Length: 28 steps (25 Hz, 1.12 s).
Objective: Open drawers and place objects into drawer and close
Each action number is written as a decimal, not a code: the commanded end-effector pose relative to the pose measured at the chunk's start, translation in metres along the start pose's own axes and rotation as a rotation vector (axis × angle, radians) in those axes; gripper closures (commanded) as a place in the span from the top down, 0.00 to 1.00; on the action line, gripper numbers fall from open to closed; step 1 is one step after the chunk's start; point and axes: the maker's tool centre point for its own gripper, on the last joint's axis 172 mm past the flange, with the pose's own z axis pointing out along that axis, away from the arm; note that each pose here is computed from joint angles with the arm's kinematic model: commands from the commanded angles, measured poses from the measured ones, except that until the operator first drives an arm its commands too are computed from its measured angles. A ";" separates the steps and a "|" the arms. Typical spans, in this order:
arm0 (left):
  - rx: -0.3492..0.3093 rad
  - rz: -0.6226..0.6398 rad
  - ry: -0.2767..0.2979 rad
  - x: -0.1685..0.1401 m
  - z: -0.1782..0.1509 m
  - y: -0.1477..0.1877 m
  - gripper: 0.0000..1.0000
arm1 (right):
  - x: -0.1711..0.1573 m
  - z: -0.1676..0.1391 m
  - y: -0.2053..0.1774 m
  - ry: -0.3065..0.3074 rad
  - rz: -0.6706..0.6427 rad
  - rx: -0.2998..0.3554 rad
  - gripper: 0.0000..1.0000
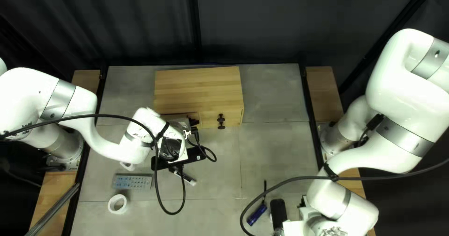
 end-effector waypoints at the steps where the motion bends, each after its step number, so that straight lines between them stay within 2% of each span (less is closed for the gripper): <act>1: 0.000 -0.002 -0.001 -0.003 -0.001 -0.001 1.00 | 0.000 0.000 0.000 0.000 0.000 0.000 1.00; 28: 0.010 -0.003 -0.015 -0.007 0.000 -0.002 1.00 | 0.000 0.000 0.000 0.000 0.000 0.000 1.00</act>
